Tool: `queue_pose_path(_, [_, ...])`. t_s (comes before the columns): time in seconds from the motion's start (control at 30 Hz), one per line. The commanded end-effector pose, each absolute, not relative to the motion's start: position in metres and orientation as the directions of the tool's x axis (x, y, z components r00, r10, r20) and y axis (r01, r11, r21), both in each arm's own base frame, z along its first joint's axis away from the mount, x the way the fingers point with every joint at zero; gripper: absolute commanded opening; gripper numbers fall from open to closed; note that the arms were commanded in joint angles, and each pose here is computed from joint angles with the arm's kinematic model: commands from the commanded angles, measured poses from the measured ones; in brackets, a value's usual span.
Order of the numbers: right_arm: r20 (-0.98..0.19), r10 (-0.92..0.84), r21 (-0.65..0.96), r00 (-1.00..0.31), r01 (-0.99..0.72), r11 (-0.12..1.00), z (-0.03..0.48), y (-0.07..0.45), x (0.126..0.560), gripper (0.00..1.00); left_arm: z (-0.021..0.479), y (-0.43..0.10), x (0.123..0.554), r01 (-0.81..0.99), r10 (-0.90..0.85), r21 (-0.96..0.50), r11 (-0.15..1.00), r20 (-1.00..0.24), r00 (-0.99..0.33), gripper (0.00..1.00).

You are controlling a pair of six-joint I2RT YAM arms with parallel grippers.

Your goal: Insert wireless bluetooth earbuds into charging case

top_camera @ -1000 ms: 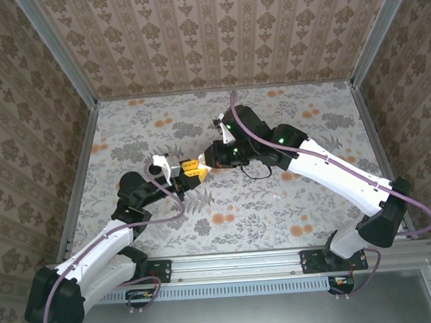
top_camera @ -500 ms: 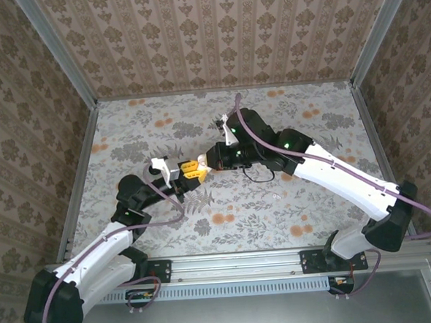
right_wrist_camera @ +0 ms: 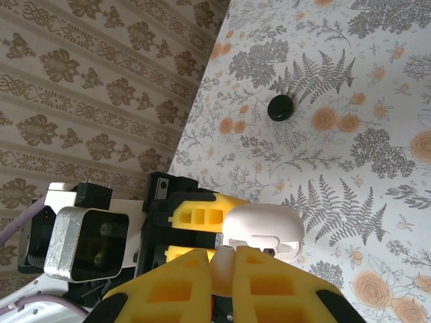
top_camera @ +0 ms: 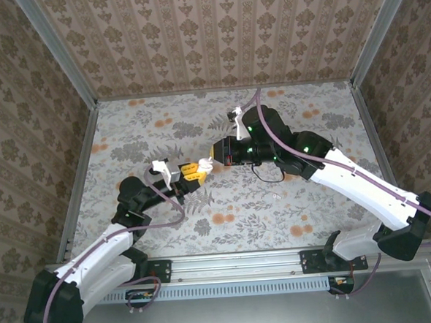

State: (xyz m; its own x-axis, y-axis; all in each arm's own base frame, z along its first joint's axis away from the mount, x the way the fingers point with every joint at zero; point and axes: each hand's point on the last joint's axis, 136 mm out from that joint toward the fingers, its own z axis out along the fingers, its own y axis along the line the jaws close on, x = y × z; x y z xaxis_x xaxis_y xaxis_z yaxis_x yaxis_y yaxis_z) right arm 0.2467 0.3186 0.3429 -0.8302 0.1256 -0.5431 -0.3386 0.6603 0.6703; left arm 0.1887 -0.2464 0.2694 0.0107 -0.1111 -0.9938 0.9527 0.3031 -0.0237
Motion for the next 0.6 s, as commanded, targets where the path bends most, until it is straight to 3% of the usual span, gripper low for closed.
queue_pose_path(0.0, [-0.534, 0.142, 0.683, -0.833, -0.327, 0.654, 0.344, 0.317, 0.243, 0.10, 0.280, -0.243, 0.186, 0.948, -0.133, 0.031, 0.316, -0.988, 0.076, 0.00])
queue_pose_path(0.57, [-0.519, 0.145, 0.671, -0.842, -0.297, 0.679, 0.319, 0.322, 0.246, 0.10, 0.292, -0.241, 0.181, 0.950, -0.163, 0.035, 0.310, -0.983, 0.090, 0.00])
